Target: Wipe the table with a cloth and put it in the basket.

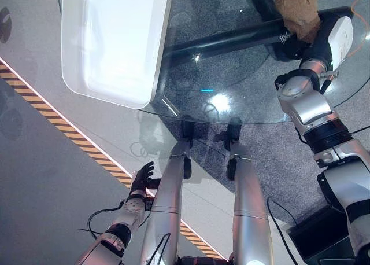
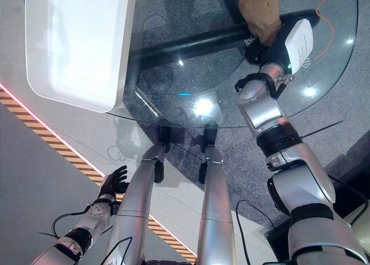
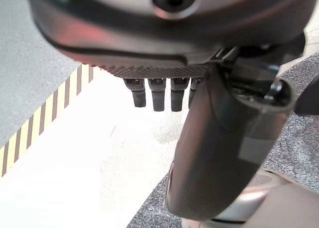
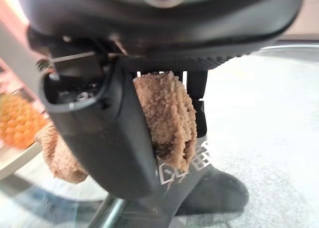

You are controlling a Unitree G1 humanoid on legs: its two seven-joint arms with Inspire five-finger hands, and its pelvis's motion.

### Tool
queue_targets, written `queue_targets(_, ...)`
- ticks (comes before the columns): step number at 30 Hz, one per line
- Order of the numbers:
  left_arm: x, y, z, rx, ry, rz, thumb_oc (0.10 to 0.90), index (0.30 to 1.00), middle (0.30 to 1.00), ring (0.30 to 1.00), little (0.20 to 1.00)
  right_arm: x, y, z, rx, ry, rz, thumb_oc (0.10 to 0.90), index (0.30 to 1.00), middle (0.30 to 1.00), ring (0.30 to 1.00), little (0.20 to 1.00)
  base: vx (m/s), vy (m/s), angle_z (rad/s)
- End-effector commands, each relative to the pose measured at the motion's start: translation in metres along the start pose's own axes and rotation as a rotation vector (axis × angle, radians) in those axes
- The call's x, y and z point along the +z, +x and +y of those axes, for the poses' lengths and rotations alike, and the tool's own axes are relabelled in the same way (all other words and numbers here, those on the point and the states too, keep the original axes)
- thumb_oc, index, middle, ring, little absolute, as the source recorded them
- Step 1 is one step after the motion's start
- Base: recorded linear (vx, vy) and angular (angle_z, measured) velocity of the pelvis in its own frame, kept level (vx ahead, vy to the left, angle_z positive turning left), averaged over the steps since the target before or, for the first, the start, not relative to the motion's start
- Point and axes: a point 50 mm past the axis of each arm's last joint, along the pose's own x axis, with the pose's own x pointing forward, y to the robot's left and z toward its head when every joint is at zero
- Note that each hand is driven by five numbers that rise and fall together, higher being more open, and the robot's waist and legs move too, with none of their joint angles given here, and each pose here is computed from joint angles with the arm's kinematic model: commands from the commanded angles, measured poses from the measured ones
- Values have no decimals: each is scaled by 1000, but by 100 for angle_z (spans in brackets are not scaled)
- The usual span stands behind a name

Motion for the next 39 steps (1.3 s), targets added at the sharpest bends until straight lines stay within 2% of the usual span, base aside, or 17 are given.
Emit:
queue_targets(1,-55,-27,-14,-36,-14,144,800,900,900,900,900,66,-19,4,163,49,-342,100,300,300,300,200,0,0,0)
queue_targets(12,-53,-29,-18,-43,-19,127,800,900,900,900,900,79,-84,40,529,176,-518,100,300,300,300,200,0,0,1)
queue_targets(23,-48,-25,-17,-33,-27,126,800,900,900,900,900,68,-117,58,692,128,-560,100,300,300,300,200,3,0,4)
queue_targets(30,-48,-25,-18,-38,-26,126,800,900,900,900,900,50,-114,63,630,100,-484,100,300,300,300,200,0,0,0)
queue_targets(33,-50,-26,-16,-35,-24,130,800,900,900,900,900,43,-104,59,551,118,-437,100,300,300,300,200,0,0,0)
queue_targets(39,-53,-27,-13,-18,-22,137,800,900,900,900,900,36,-71,35,281,112,-373,100,300,300,300,200,0,0,0)
